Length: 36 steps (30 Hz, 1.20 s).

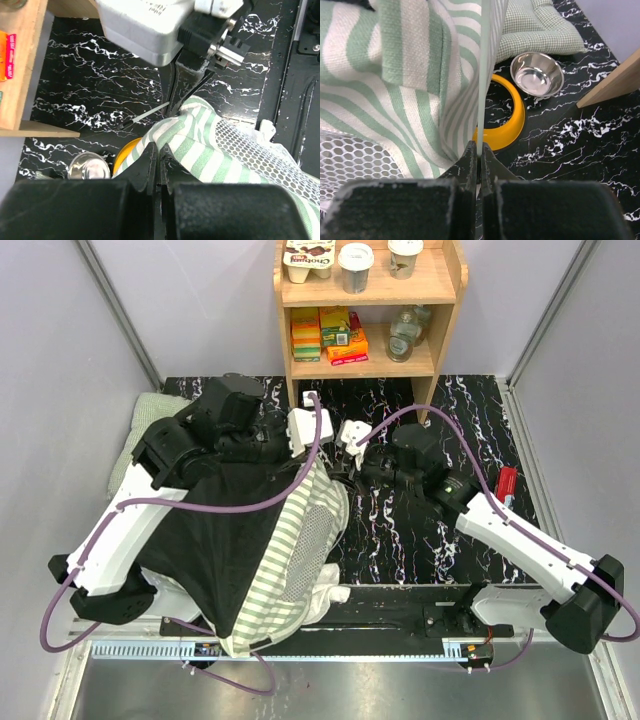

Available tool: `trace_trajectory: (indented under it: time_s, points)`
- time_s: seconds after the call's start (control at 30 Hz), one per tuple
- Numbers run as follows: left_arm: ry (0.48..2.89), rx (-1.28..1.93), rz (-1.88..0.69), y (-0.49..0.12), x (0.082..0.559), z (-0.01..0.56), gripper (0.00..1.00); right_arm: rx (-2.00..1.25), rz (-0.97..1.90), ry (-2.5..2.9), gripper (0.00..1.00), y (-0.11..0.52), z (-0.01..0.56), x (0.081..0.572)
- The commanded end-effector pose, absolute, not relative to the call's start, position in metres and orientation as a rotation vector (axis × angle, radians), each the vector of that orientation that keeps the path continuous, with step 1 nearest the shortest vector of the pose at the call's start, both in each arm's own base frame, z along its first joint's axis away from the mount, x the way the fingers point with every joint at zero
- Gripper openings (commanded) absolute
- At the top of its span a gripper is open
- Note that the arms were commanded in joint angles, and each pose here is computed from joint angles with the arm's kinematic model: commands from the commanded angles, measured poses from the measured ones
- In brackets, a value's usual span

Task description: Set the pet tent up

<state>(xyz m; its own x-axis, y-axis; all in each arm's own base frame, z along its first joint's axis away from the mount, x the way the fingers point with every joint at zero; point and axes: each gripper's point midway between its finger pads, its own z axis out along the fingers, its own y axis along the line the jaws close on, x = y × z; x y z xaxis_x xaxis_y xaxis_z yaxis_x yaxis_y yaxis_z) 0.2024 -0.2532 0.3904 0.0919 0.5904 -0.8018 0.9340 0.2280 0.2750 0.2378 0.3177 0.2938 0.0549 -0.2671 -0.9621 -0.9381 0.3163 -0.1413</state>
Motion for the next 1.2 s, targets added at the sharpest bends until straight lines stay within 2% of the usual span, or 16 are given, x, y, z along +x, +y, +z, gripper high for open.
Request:
trace_trajectory:
  time_s: [0.0, 0.1, 0.27, 0.33, 0.43, 0.57, 0.7, 0.8, 0.87, 1.17]
  points:
    - [1.528, 1.388, -0.558, -0.267, 0.204, 0.411, 0.02, -1.280, 0.803, 1.581, 0.00, 0.316, 0.246, 0.217]
    - [1.561, 1.373, -0.583, -0.269, 0.204, 0.406, 0.26, -1.271, 0.815, 1.581, 0.00, 0.317, 0.244, 0.217]
    - [1.587, 1.268, -0.629, -0.264, 0.213, 0.420, 0.52, -1.255, 0.819, 1.581, 0.00, 0.317, 0.245, 0.217]
    - [1.606, 1.201, -0.648, -0.258, 0.221, 0.427, 0.57, -1.255, 0.819, 1.580, 0.00, 0.317, 0.246, 0.216]
    - [1.646, 1.144, -0.652, -0.254, 0.231, 0.424, 0.59, -1.254, 0.823, 1.577, 0.00, 0.317, 0.247, 0.217]
    - [1.674, 1.088, -0.705, -0.262, 0.238, 0.420, 0.67, -1.255, 0.832, 1.565, 0.00, 0.319, 0.250, 0.215]
    - [1.664, 1.135, -0.807, -0.275, 0.229, 0.418, 0.68, -1.248, 0.831, 1.569, 0.00, 0.318, 0.249, 0.216]
    - [1.682, 1.165, -0.820, -0.276, 0.226, 0.406, 0.62, -1.248, 0.831, 1.567, 0.00, 0.317, 0.249, 0.215]
    - [1.702, 1.157, -0.810, -0.274, 0.227, 0.402, 0.62, -1.250, 0.828, 1.563, 0.00, 0.317, 0.249, 0.214]
    - [1.720, 1.158, -0.843, -0.282, 0.230, 0.402, 0.42, -1.257, 0.830, 1.568, 0.00, 0.316, 0.246, 0.215]
